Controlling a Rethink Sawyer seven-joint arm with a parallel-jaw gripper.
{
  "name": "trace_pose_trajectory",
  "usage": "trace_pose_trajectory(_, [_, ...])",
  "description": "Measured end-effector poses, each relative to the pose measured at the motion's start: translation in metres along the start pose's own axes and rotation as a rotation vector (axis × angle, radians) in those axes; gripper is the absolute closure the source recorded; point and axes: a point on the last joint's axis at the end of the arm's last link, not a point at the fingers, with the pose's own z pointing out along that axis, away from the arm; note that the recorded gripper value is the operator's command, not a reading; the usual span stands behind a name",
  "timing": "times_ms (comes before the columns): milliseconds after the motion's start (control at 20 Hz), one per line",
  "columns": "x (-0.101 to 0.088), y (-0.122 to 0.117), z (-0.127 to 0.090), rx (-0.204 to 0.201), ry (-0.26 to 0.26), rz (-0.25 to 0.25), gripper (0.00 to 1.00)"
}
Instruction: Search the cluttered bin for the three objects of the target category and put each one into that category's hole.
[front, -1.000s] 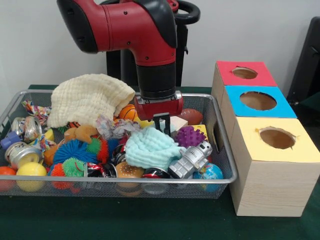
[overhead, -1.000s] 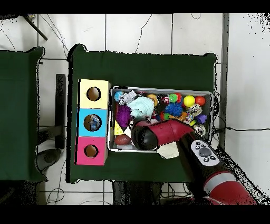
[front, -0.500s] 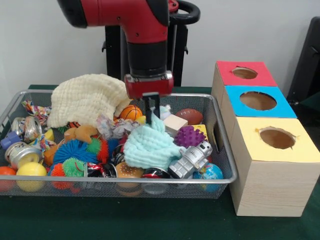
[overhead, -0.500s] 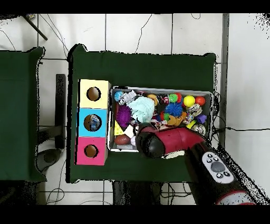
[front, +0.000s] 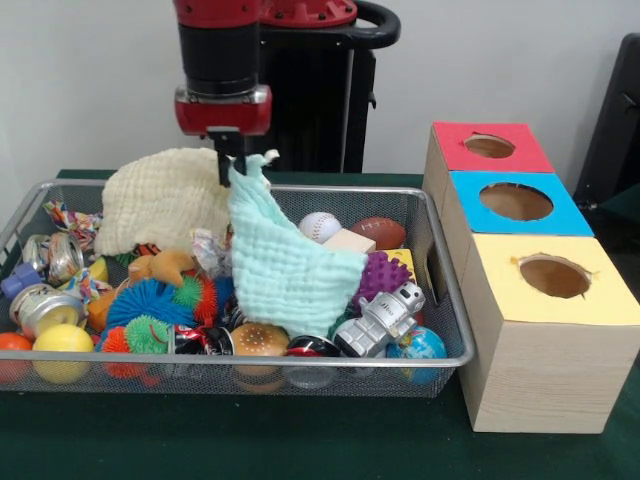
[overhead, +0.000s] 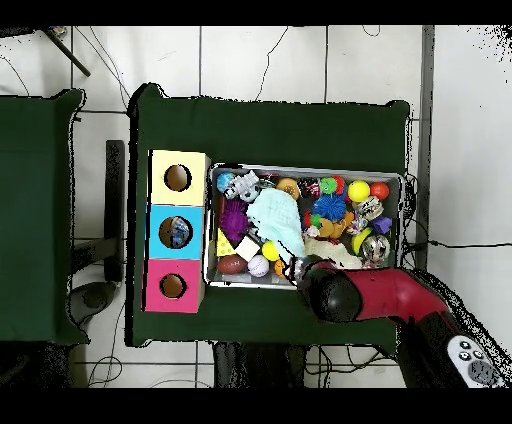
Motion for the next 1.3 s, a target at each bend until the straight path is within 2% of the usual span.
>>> trace_pose_trajectory(300, [0.017, -0.038, -0.007, 0.000, 0.019, 0.074, 1.00])
trace_pose_trajectory(750, [0.024, -0.061, -0.015, 0.009, 0.002, 0.094, 1.00])
trace_pose_trajectory(1050, [0.029, -0.072, -0.038, 0.023, -0.006, 0.098, 1.00])
trace_pose_trajectory(1300, [0.034, -0.088, -0.070, 0.045, 0.022, 0.119, 1.00])
